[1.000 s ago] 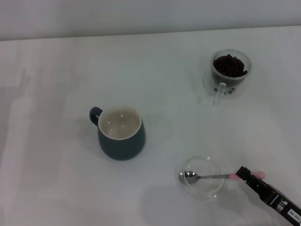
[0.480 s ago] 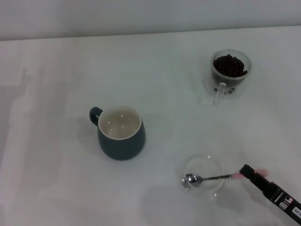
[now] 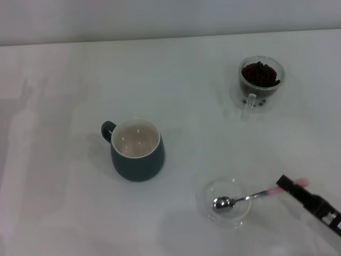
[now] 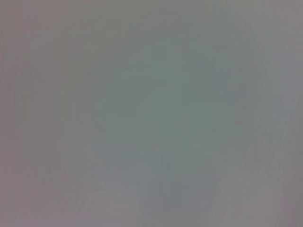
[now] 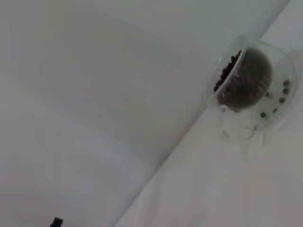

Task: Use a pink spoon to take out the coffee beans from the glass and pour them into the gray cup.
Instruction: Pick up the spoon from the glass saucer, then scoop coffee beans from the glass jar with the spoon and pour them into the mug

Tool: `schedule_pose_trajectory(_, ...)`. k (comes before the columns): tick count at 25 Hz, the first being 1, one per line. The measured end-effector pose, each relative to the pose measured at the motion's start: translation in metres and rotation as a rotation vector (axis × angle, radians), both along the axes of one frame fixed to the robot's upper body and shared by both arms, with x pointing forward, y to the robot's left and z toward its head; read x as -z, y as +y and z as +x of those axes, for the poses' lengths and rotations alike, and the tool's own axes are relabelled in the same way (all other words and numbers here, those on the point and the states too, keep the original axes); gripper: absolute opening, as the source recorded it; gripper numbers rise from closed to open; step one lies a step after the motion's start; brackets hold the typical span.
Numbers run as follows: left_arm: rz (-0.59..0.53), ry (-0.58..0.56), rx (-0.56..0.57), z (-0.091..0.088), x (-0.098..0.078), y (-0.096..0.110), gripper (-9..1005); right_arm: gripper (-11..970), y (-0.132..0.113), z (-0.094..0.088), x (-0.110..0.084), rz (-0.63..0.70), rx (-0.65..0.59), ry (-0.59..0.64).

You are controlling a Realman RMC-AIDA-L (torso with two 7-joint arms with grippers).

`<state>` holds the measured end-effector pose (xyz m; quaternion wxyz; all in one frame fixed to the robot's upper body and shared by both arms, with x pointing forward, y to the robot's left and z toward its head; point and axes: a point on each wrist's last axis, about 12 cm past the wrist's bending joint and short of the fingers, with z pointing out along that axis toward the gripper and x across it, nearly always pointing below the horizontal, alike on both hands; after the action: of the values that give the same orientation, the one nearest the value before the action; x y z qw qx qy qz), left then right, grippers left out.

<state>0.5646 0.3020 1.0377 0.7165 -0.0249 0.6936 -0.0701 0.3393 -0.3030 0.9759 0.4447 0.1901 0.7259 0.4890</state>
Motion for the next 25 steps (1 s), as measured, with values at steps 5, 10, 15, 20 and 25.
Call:
schedule_pose_trajectory(5, 0.001, 0.007, -0.004, -0.002, 0.002, 0.001, 888, 149, -0.013, 0.020, -0.011, 0.010, -0.002, -0.067)
schedule_pose_trajectory(10, -0.003, 0.013, -0.006, -0.006, 0.005, 0.002, 888, 148, -0.024, 0.057, -0.034, 0.016, -0.058, -0.187)
schedule_pose_trajectory(15, 0.000, 0.022, -0.005, -0.009, 0.007, 0.003, 887, 149, -0.047, 0.107, -0.069, -0.051, -0.086, -0.310)
schedule_pose_trajectory(20, 0.000, 0.032, -0.002, -0.013, 0.010, 0.002, 888, 148, -0.073, 0.157, -0.111, -0.181, -0.089, -0.388)
schedule_pose_trajectory(25, -0.011, 0.042, 0.002, -0.016, 0.013, 0.001, 887, 146, -0.096, 0.200, -0.148, -0.396, -0.067, -0.389)
